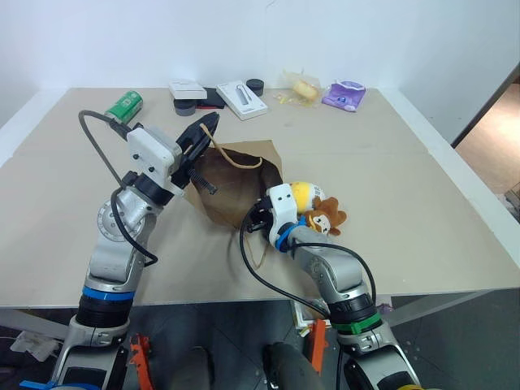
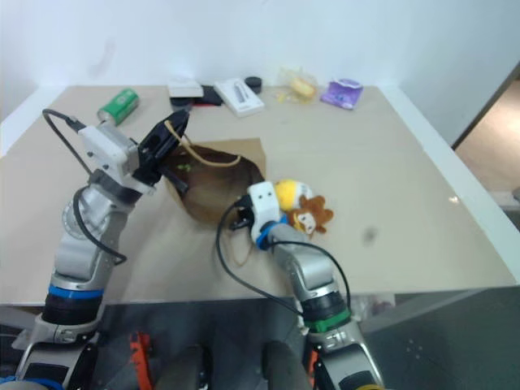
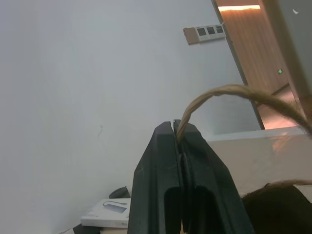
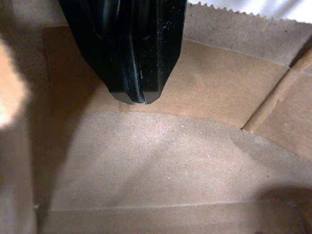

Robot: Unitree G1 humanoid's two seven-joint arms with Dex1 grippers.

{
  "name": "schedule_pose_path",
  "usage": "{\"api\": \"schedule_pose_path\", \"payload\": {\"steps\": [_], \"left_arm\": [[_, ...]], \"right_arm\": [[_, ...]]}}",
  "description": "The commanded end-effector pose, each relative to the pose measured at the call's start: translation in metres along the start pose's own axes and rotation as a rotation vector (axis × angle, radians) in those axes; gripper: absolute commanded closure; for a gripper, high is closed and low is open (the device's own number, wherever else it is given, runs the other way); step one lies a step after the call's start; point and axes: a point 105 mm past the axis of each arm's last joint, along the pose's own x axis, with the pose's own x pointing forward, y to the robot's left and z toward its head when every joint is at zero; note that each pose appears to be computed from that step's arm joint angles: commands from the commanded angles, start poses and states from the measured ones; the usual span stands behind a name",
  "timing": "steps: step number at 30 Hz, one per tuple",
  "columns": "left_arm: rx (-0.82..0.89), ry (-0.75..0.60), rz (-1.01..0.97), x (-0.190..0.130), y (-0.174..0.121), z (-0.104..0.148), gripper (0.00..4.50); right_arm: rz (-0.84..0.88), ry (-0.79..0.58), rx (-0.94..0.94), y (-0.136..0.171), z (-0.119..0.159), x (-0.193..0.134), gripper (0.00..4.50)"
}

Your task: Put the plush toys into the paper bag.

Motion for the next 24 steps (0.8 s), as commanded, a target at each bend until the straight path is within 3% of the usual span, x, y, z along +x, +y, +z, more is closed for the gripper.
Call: {"api": "schedule_pose_path", "payload": {"steps": [1,4,9,13,17,18,19,22,24], "left_arm": [[0.013,0.006,0.010,-0.006,0.001,0.001,4.50],[-0.031,0.069,-0.016,-0.012,-0.006,-0.014,4.50],[-0.055,0.100,-0.068,-0.018,-0.018,-0.025,4.50],[-0.062,0.099,-0.048,-0.016,-0.015,-0.026,4.50],[-0.061,0.098,-0.038,-0.015,-0.012,-0.026,4.50],[-0.060,0.097,-0.038,-0.015,-0.012,-0.026,4.50],[-0.060,0.096,-0.038,-0.014,-0.012,-0.026,4.50],[-0.060,0.092,-0.036,-0.014,-0.012,-0.025,4.50],[-0.063,0.090,-0.030,-0.013,-0.010,-0.025,4.50]], "right_arm": [[0.040,-0.103,-0.024,0.004,0.018,-0.005,4.43],[0.183,-0.244,-0.067,0.023,0.043,-0.020,4.43],[0.326,-0.362,-0.133,0.034,0.066,-0.049,4.43],[0.388,-0.382,-0.182,0.020,0.080,-0.079,3.13],[0.394,-0.360,-0.202,-0.005,0.090,-0.103,1.38],[0.369,-0.355,-0.203,-0.013,0.093,-0.106,0.55],[0.325,-0.347,-0.212,-0.026,0.095,-0.108,0.20],[0.213,-0.297,-0.213,-0.055,0.094,-0.110,0.07],[0.089,-0.144,-0.194,-0.087,0.073,-0.105,0.07]]}}
